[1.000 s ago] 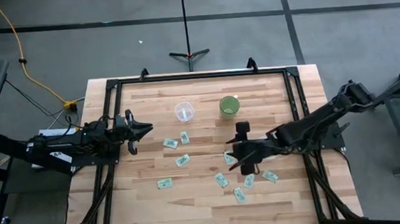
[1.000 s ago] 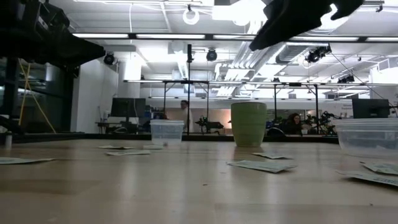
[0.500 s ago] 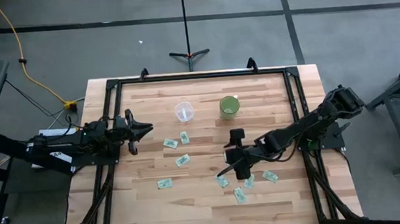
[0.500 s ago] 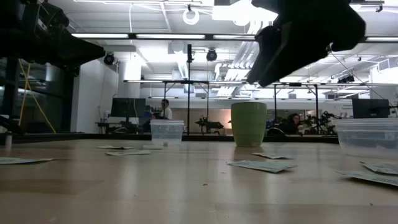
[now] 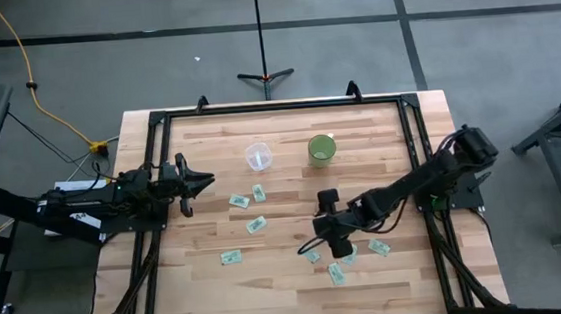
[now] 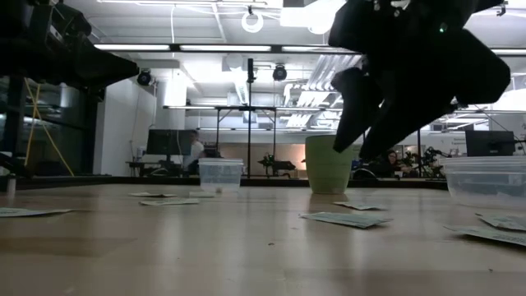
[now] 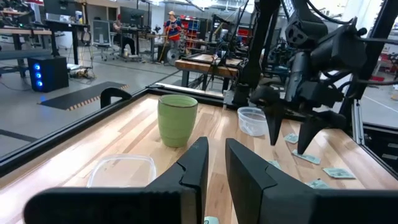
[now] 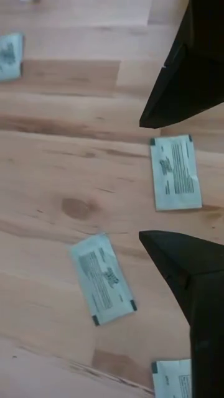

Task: Pick and place items into bin
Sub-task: Put the white sweetener packet into the right transparent bin

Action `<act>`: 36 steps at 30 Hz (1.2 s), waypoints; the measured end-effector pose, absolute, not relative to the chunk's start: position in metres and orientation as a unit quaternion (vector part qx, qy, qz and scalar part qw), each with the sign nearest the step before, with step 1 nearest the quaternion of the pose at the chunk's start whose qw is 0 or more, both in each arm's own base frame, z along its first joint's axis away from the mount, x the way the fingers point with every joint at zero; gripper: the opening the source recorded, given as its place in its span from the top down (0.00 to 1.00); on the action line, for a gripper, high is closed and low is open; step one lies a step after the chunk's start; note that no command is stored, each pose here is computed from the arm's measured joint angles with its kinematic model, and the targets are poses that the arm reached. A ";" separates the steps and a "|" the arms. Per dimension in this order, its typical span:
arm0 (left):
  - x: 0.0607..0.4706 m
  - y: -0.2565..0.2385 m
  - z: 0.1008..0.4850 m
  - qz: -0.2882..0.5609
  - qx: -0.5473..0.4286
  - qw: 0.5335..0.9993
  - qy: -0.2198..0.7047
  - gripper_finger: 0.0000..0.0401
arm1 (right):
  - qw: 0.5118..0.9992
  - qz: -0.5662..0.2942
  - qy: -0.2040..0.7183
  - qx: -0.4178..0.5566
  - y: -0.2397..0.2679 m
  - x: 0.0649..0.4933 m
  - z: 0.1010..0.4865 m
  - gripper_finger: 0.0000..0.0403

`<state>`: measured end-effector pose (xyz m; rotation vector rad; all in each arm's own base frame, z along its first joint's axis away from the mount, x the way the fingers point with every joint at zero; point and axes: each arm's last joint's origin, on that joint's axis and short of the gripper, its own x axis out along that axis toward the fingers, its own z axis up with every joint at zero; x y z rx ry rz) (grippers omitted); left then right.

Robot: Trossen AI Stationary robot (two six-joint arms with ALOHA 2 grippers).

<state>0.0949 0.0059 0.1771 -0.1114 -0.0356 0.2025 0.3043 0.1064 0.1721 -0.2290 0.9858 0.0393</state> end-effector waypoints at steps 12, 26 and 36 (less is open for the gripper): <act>0.095 0.006 0.177 0.101 -0.056 0.993 -0.018 0.77 | 0.857 0.043 0.510 -0.064 0.086 0.313 0.158 0.32; 0.095 0.006 0.177 0.101 -0.056 0.993 -0.018 0.77 | 0.830 0.060 0.546 -0.097 0.084 0.317 0.131 0.32; 0.095 0.006 0.177 0.100 -0.056 0.993 -0.018 0.77 | 0.824 0.076 0.557 -0.063 0.071 0.320 0.128 0.32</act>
